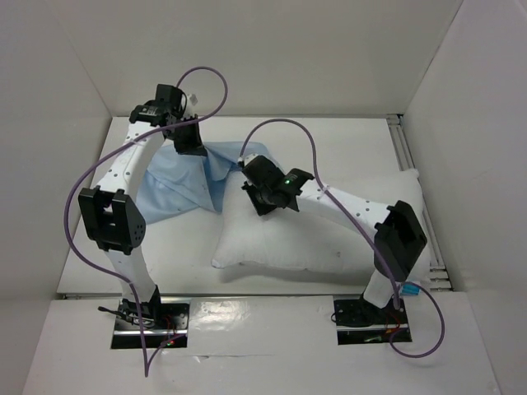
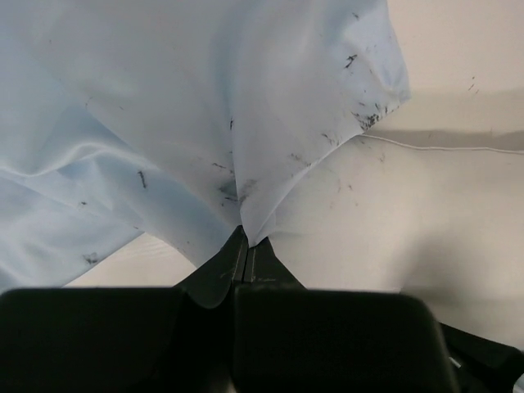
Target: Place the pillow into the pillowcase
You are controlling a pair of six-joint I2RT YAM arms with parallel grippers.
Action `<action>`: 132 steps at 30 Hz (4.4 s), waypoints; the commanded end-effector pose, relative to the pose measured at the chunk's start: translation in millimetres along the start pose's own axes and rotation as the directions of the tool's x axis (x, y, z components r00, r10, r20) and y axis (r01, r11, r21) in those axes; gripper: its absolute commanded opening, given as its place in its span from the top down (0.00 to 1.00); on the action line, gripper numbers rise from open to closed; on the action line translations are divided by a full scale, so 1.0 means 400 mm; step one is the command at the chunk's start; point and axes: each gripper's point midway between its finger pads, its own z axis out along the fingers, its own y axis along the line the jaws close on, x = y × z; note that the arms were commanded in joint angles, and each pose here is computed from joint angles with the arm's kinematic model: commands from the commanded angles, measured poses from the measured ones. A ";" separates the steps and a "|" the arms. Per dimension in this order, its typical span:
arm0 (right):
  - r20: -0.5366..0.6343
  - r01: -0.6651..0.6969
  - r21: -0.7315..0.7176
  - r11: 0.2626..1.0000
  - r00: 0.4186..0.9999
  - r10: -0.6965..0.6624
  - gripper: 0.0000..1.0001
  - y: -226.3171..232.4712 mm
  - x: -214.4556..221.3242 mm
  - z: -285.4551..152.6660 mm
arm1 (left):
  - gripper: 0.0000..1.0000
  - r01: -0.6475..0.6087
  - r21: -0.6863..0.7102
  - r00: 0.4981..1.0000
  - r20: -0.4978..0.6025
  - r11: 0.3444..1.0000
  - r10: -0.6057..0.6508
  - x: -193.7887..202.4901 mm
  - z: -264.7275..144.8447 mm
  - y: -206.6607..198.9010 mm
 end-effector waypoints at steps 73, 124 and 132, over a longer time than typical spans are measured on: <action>0.305 -0.397 0.031 0.917 0.878 0.370 1.00 -0.049 -0.208 0.040 | 0.97 -0.139 0.363 0.989 -0.004 0.921 0.151 0.235 -0.269 -0.186; 0.587 -0.464 -0.002 0.886 0.717 0.377 1.00 -0.043 -0.255 -0.080 | 1.00 -0.186 0.498 0.970 -0.042 0.847 0.238 0.159 -0.147 -0.491; 0.788 -0.649 0.066 0.758 0.500 0.359 1.00 -0.196 -0.291 -0.083 | 1.00 -0.169 0.372 0.982 -0.021 0.913 0.190 0.078 -0.043 -0.422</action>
